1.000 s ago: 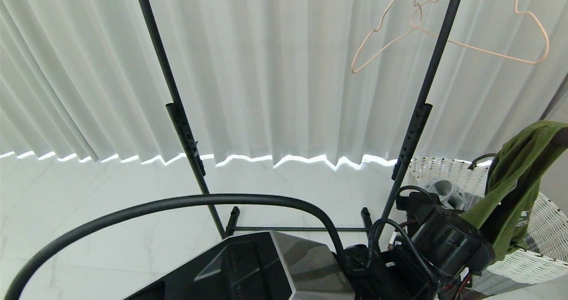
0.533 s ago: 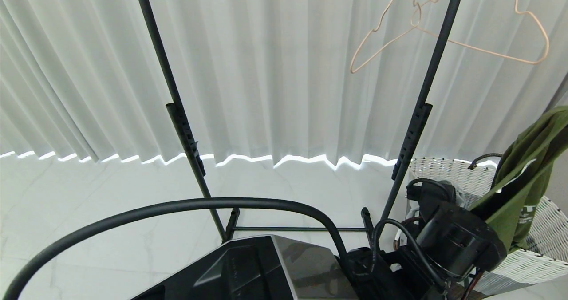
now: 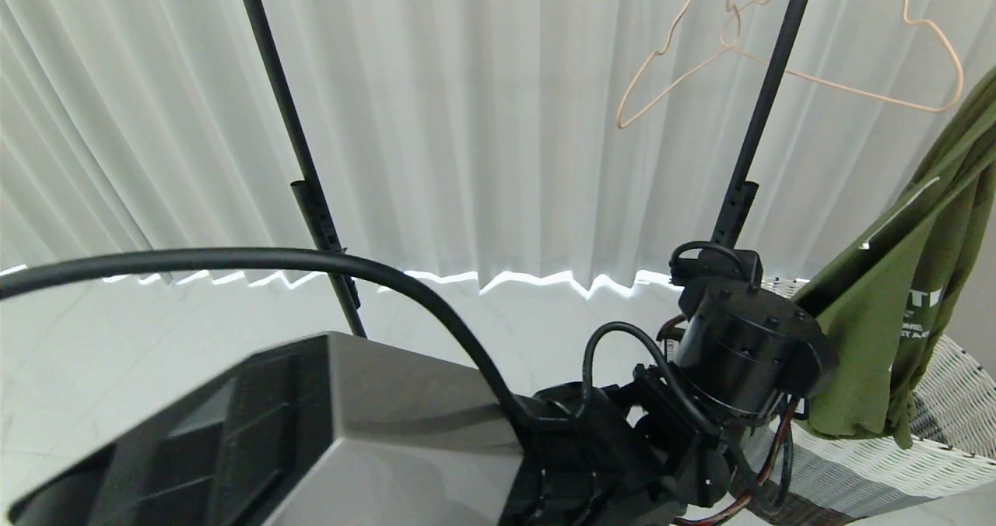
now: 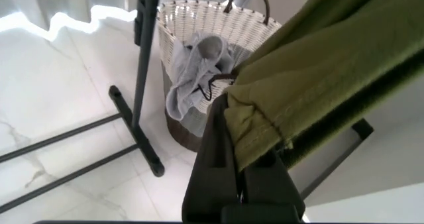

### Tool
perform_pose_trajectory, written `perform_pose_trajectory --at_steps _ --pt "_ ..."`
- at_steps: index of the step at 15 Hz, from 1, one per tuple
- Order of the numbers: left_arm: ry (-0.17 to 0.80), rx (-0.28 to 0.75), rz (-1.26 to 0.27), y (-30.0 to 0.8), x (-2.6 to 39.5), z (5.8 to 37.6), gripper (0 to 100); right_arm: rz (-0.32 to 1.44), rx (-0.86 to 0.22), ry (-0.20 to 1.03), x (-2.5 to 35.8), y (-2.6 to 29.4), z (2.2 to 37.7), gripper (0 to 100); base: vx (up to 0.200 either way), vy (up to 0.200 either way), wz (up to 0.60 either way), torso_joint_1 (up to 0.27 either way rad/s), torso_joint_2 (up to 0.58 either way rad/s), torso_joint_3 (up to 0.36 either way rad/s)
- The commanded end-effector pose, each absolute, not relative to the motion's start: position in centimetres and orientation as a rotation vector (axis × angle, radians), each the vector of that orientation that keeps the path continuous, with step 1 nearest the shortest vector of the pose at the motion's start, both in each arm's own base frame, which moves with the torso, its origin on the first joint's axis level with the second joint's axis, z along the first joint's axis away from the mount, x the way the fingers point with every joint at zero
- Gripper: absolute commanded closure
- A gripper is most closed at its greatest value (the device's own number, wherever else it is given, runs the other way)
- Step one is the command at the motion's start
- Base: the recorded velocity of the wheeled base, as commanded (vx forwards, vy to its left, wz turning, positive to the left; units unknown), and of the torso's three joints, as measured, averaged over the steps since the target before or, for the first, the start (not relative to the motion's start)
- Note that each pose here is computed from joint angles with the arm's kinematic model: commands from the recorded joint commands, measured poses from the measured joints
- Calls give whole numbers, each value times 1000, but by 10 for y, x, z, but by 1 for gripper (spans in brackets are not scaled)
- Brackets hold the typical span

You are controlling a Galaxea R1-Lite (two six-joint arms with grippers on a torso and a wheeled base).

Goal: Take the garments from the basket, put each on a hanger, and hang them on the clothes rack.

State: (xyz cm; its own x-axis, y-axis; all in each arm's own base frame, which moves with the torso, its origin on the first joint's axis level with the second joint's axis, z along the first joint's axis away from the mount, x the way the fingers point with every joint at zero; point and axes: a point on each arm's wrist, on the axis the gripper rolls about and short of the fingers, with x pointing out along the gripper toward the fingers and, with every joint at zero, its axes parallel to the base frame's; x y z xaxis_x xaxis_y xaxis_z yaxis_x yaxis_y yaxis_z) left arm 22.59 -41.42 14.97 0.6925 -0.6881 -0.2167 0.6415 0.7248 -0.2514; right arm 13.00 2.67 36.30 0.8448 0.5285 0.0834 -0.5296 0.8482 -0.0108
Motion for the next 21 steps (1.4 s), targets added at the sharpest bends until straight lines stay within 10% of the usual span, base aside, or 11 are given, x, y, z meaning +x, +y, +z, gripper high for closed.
perform_pose_trajectory --at_steps 1,11,21 --pt "262 -199 -767 -379 202 189 100 590 8 -109 141 29 368 100 0 0 0 0 0 0" --pt "287 -145 -796 -247 127 218 100 873 -28 29 149 72 330 100 0 0 0 0 0 0" --pt "122 -5 -437 -155 181 296 100 796 -124 114 189 114 312 100 0 0 0 0 0 0"
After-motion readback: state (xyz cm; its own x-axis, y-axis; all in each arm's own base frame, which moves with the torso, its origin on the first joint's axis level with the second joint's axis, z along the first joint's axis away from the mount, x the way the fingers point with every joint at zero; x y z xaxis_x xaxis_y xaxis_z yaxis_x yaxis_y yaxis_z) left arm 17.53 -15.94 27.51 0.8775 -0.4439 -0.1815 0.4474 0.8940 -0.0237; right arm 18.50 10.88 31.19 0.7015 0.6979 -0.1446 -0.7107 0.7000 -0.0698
